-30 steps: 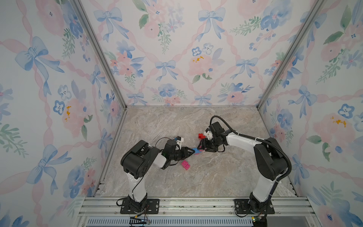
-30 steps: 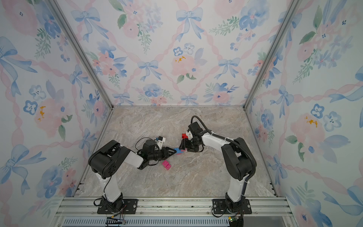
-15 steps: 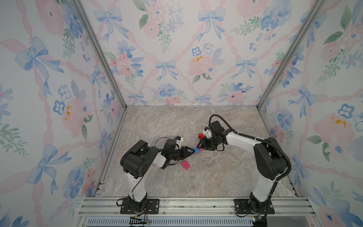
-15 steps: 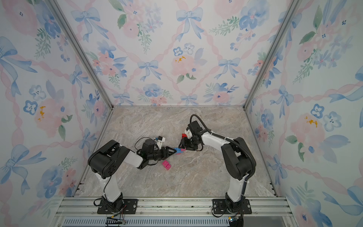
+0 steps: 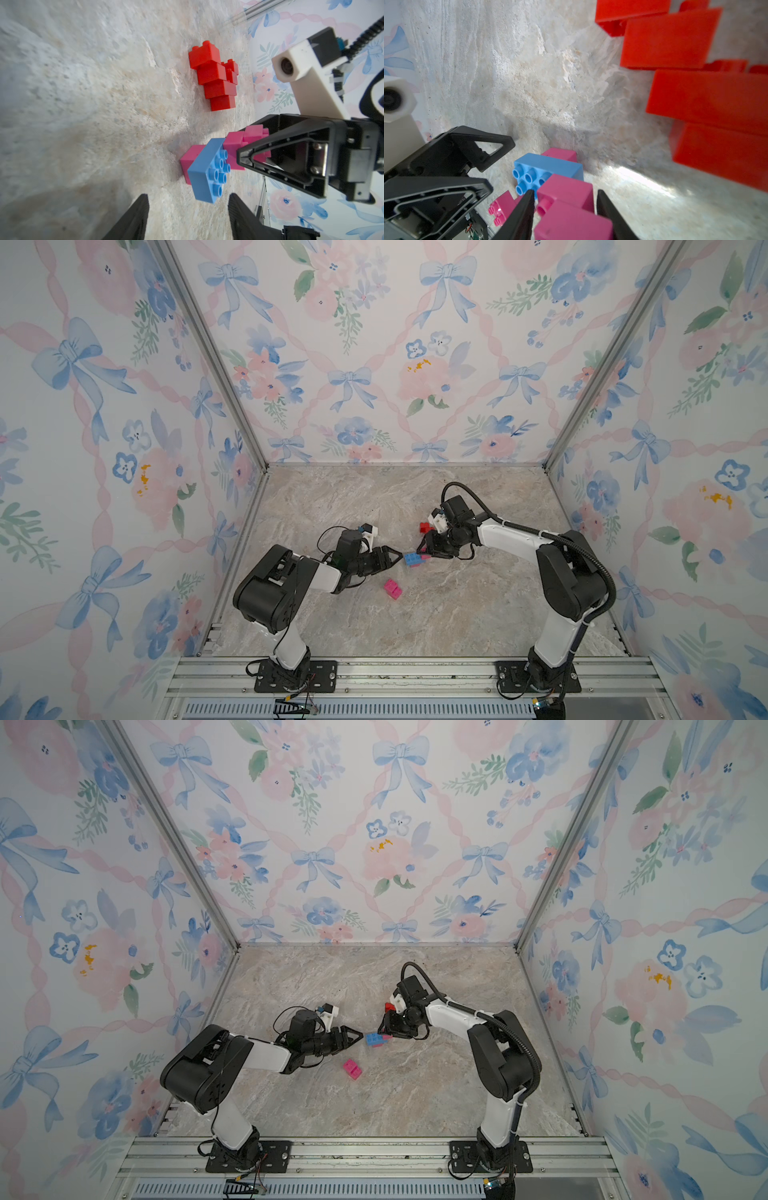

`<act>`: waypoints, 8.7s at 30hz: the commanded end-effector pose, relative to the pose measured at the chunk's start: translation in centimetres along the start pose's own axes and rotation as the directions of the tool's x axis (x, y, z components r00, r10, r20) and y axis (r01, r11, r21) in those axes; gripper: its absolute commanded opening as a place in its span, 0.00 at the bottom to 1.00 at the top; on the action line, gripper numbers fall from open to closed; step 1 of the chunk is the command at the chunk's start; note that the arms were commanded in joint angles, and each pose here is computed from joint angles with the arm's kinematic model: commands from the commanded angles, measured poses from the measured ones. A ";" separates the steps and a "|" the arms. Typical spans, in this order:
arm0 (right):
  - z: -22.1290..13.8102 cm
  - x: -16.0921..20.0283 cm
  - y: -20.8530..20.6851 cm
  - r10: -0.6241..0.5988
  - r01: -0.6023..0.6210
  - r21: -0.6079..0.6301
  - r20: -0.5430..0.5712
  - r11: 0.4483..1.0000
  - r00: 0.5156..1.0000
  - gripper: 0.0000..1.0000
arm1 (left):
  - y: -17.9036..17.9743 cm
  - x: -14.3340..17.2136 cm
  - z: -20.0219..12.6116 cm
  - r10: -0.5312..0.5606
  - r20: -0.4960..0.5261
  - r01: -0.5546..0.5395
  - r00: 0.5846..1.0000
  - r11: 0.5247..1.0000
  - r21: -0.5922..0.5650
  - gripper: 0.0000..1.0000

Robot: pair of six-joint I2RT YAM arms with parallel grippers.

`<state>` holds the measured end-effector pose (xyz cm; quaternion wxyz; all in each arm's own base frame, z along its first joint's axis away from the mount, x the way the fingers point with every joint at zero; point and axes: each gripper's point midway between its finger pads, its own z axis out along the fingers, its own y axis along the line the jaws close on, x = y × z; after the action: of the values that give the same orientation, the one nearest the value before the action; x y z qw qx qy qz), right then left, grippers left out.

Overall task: Assemble the letter v with lego
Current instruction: Adjust the lego brick at the center of the board, then pick up the lego brick from the center of the board, then assemble the lego brick with the lego brick.

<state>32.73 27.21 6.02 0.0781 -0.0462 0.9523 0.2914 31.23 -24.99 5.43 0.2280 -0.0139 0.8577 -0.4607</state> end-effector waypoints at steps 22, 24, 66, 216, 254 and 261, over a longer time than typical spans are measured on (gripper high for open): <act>-0.3 0.9 0.5 -0.040 0.040 0.034 -0.010 0.999 0.999 0.49 | 2.8 6.5 -1.5 0.122 -0.235 -0.166 0.964 0.969 -0.180 0.04; -0.4 0.9 0.4 -0.041 0.041 0.037 -0.010 0.998 0.999 0.49 | 3.0 7.0 -2.1 0.108 -0.236 -0.155 0.966 0.970 -0.189 0.04; -0.3 1.3 0.7 -0.050 0.051 0.064 -0.020 0.997 0.999 0.51 | -1.0 9.2 -4.4 0.501 -0.318 -0.593 0.805 0.706 -0.388 0.60; 0.1 1.9 0.1 -0.078 0.081 0.049 -0.051 0.996 0.996 0.44 | -1.7 0.1 -0.2 0.833 -0.542 -0.933 0.111 0.275 0.232 0.00; 0.8 1.7 0.3 -0.076 0.078 0.043 -0.046 0.996 0.996 0.50 | -1.7 1.2 -0.5 0.828 -0.549 -0.930 0.118 0.285 0.230 0.00; 0.8 1.5 -0.2 -0.073 0.076 0.051 -0.053 0.996 0.996 0.48 | -2.0 1.6 -0.4 0.848 -0.524 -0.927 0.083 0.259 0.273 0.00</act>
<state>31.52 27.90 5.87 0.0773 -0.0888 0.9558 0.2693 30.81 -26.38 6.88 0.1999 0.6161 0.7492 -0.1386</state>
